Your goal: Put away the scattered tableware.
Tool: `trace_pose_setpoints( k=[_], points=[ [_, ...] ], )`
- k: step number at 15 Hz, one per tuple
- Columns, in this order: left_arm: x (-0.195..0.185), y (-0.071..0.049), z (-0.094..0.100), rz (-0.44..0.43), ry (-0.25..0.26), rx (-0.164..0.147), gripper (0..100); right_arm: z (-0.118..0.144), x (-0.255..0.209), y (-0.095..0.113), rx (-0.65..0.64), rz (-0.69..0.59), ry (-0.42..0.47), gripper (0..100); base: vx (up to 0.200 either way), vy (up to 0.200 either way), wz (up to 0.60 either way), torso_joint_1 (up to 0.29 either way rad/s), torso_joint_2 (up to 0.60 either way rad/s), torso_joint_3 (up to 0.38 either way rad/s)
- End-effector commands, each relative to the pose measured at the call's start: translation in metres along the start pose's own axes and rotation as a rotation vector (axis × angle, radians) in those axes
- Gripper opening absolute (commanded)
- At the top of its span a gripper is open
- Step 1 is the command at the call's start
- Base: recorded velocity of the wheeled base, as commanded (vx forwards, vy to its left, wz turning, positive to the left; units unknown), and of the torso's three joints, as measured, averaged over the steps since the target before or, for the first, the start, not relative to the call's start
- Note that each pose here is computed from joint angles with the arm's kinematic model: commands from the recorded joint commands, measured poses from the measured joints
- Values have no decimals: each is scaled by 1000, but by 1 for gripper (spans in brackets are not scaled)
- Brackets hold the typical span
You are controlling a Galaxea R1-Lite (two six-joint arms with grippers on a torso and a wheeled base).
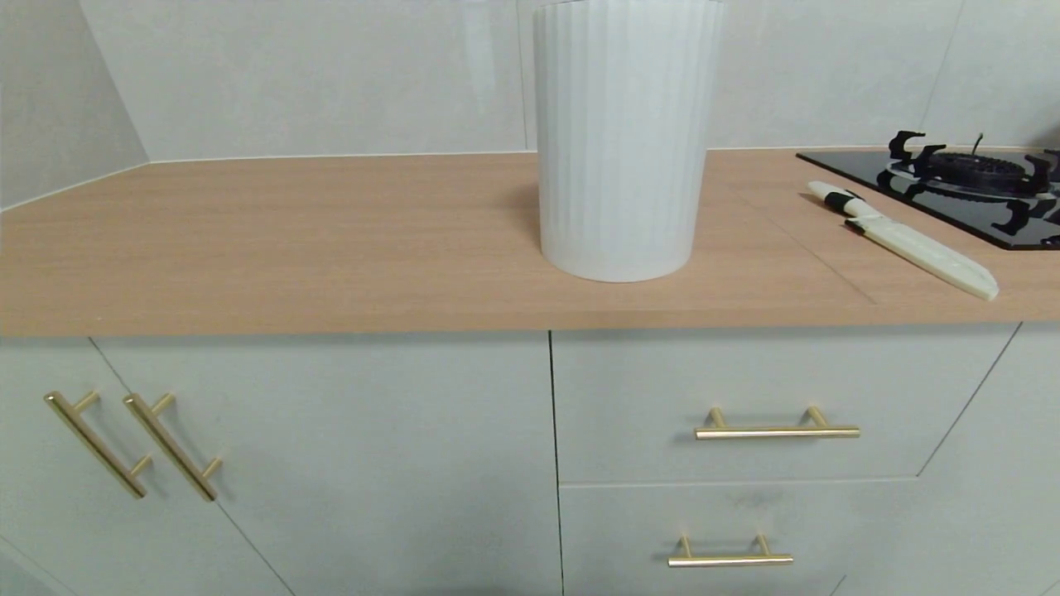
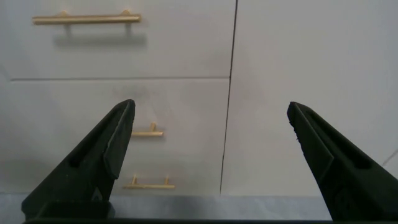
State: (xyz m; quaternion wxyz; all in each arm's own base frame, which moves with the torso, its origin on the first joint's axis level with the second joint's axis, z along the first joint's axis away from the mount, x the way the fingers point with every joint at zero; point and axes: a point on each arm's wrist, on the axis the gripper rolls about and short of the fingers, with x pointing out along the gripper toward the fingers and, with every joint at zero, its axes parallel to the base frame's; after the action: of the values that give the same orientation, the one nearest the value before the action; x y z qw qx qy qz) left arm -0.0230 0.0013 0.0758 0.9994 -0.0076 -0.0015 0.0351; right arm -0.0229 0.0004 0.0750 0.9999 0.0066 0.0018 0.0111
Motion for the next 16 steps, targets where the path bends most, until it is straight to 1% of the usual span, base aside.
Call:
trace_pose_setpoints(
  k=[1, 14, 16],
  points=[
    [0, 0, 0, 2, -1, 0, 100, 0, 0, 0, 1, 1, 1, 100, 0, 0, 0, 0, 0, 0],
    [0, 0, 0, 2, -1, 0, 100, 0, 0, 0, 4, -8, 1, 100, 0, 0, 0, 0, 0, 0],
    [0, 0, 0, 2, -1, 0, 100, 0, 0, 0, 4, -8, 1, 100, 0, 0, 0, 7, -256, -256]
  ],
)
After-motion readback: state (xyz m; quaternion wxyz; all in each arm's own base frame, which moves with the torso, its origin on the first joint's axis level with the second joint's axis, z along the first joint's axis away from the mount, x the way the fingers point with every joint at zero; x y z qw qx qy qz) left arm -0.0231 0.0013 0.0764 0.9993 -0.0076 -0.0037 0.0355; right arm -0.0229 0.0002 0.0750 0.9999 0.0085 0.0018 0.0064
